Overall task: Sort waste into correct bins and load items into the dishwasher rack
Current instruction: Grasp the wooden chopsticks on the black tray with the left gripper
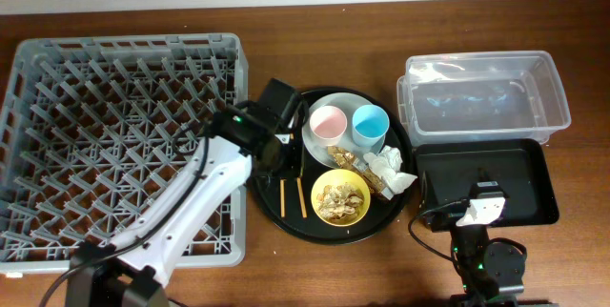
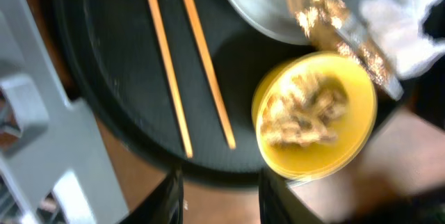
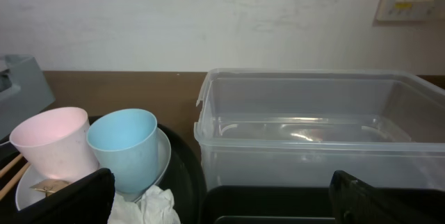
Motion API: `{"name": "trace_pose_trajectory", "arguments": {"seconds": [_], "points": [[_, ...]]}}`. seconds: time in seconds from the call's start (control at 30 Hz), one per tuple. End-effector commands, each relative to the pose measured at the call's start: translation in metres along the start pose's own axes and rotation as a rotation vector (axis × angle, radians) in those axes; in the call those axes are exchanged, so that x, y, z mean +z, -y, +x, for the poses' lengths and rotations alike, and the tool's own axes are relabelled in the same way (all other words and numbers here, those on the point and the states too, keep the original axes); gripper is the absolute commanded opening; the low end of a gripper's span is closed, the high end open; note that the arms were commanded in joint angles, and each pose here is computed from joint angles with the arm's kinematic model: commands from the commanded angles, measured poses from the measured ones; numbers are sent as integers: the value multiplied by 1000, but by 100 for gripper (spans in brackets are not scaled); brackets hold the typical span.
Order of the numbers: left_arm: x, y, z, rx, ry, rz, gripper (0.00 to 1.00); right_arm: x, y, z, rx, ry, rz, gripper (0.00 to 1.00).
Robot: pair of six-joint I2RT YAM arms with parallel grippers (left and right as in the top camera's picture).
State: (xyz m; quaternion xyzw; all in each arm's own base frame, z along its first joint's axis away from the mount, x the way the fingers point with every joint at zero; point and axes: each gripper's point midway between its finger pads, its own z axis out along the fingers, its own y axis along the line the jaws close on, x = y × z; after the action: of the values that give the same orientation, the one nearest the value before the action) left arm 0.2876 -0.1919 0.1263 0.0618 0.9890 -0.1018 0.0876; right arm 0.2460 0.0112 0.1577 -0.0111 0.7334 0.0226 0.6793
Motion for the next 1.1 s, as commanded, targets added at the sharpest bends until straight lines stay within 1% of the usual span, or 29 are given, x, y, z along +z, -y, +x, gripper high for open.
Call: {"name": "trace_pose_trajectory", "arguments": {"seconds": [0.0,0.03,0.07,0.17,0.23,0.37,0.47,0.6,0.63,0.9,1.0,1.03,1.07], "points": [[26,-19,-2,-61,64,-105,30,0,1,2,-6,-3,1,99],[38,-20,-3,-63,84,-94,30,0,1,2,-6,-3,1,99],[46,-21,-2,-63,97,-87,23,0,1,2,-6,-3,1,99],[61,-25,-4,-62,140,-84,22,0,1,2,-6,-3,1,99],[67,-36,-6,-64,177,-132,22,0,1,2,-6,-3,1,99],[76,-38,-3,-64,164,-138,22,0,1,2,-6,-3,1,99],[98,-40,-1,-61,130,-153,21,0,1,2,-6,-3,1,99],[112,-30,1,-26,126,-156,20,0,1,2,-6,-3,1,99],[114,-34,1,-25,129,-181,16,0,1,2,-6,-3,1,99],[115,-39,0,-24,136,-207,17,0,1,2,-6,-3,1,99],[138,-45,11,-18,79,-236,16,0,1,2,-6,-3,1,99],[141,-45,11,-18,74,-239,13,0,1,2,-6,-3,1,99],[141,-46,12,-18,73,-240,1,0,1,2,-6,-3,1,99]]}}
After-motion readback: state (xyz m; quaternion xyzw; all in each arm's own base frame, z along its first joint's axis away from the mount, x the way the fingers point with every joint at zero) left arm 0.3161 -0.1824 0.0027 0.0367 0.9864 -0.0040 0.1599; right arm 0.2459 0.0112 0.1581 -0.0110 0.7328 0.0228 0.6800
